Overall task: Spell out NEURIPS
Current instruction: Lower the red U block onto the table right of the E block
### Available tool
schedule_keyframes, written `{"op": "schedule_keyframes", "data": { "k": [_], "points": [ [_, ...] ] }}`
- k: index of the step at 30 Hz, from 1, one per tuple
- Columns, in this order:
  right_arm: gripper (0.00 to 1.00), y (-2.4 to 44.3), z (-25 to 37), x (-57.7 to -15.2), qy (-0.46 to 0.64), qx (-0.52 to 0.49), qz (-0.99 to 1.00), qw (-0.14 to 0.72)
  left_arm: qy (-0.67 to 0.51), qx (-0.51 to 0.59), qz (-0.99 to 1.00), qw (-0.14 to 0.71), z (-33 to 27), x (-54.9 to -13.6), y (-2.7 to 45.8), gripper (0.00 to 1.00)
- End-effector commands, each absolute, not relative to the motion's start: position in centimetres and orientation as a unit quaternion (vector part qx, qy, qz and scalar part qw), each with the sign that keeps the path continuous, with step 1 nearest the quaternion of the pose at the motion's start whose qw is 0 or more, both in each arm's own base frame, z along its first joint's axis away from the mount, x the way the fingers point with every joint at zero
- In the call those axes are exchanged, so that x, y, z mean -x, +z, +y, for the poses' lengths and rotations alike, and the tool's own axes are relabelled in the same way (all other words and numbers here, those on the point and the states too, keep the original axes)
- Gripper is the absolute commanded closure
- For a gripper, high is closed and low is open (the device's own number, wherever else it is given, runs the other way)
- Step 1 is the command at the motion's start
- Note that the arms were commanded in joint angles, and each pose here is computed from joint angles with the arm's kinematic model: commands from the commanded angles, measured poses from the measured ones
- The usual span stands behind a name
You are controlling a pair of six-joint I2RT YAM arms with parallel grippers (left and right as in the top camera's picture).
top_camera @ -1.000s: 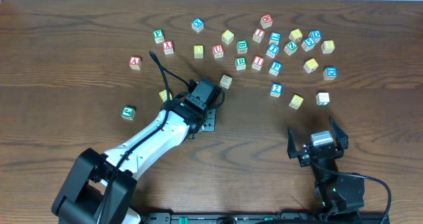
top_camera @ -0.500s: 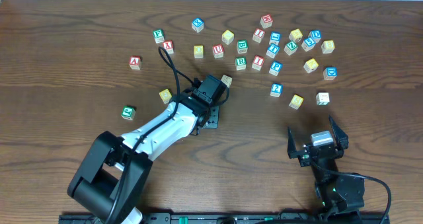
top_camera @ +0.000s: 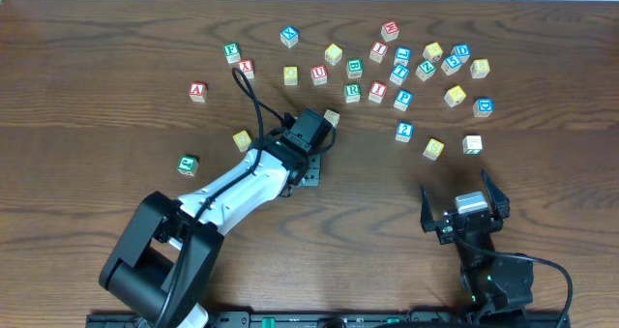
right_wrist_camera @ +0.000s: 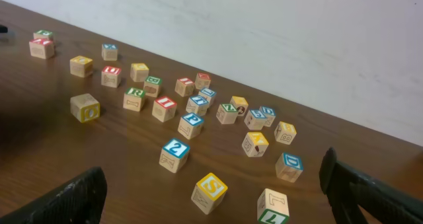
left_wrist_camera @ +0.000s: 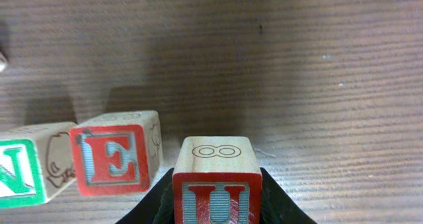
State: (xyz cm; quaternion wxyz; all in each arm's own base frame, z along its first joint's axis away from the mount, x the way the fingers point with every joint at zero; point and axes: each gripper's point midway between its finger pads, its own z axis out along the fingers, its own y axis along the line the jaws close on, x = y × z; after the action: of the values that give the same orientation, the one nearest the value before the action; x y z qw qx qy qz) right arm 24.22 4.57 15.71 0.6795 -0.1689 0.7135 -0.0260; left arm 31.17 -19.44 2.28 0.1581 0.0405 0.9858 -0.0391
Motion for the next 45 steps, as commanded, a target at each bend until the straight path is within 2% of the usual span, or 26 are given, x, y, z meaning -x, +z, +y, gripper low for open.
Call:
{"op": "schedule_keyframes", "data": {
  "k": [1,45],
  "points": [
    [0.01,15.6,4.1,-24.3,-0.028,0.157,0.716,0.679,-0.03,-0.033,0.982,0.183,-19.5,-32.5,3.2,0.74],
    [0.01,15.6,4.1,-24.3,-0.028,0.157,0.716,0.679,-0.02,-0.02,0.983,0.181,-19.4,-33.0,1.9,0.74]
  ]
}}
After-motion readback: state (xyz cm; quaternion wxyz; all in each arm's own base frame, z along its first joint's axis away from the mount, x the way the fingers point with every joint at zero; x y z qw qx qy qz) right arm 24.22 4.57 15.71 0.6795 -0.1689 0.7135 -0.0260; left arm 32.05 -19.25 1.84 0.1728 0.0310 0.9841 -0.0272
